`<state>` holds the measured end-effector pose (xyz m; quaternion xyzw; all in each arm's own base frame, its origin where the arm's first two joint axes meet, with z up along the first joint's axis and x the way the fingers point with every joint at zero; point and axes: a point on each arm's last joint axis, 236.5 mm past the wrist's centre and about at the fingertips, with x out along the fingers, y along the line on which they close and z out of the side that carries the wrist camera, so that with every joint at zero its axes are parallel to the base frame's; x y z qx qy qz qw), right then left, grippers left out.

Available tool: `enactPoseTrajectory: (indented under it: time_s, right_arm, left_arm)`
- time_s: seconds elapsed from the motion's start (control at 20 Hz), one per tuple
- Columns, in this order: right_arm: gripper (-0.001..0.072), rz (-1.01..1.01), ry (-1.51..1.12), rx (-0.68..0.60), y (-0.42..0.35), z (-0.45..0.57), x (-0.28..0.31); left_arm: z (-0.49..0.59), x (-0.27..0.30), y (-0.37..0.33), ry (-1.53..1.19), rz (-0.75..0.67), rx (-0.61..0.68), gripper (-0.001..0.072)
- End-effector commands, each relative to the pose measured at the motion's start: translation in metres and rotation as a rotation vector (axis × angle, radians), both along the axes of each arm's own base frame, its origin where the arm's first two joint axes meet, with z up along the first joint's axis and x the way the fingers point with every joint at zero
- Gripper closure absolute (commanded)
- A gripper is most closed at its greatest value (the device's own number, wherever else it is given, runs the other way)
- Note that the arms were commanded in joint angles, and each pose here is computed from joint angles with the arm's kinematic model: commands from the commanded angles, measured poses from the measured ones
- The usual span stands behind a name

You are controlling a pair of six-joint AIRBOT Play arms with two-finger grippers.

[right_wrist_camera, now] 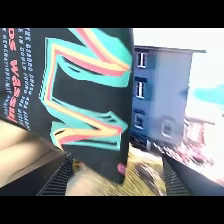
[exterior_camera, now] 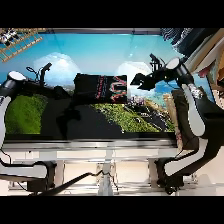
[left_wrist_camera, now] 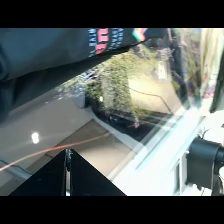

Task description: Fold the clothes and pants, and hang the long-sleeved shirts on hangers.

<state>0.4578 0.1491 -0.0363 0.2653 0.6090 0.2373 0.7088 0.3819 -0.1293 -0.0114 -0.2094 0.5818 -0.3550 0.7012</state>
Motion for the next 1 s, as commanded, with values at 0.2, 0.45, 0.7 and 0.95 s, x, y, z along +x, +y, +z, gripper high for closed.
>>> enactPoseTrajectory:
  time_s: [0.2,0.45,0.7,0.95]
  right_arm:
    - [0.008,0.119,0.001,0.273,0.04,-0.049,0.019]
    - [0.0692,0.202,-0.127,0.258,0.074,-0.021,0.05]
    - [0.0695,-0.025,-0.266,0.152,0.022,0.095,0.09]
    - [0.0695,-0.33,-0.354,0.039,-0.089,0.239,0.049]
  left_arm:
    - [0.003,-0.008,-0.028,-0.003,-0.061,-0.017,0.0701]
    - [0.003,-0.011,-0.033,-0.002,-0.075,-0.016,0.0701]
    - [-0.01,-0.023,-0.021,0.077,-0.074,0.055,0.0702]
    - [-0.007,-0.064,-0.016,0.203,-0.194,0.059,0.0701]
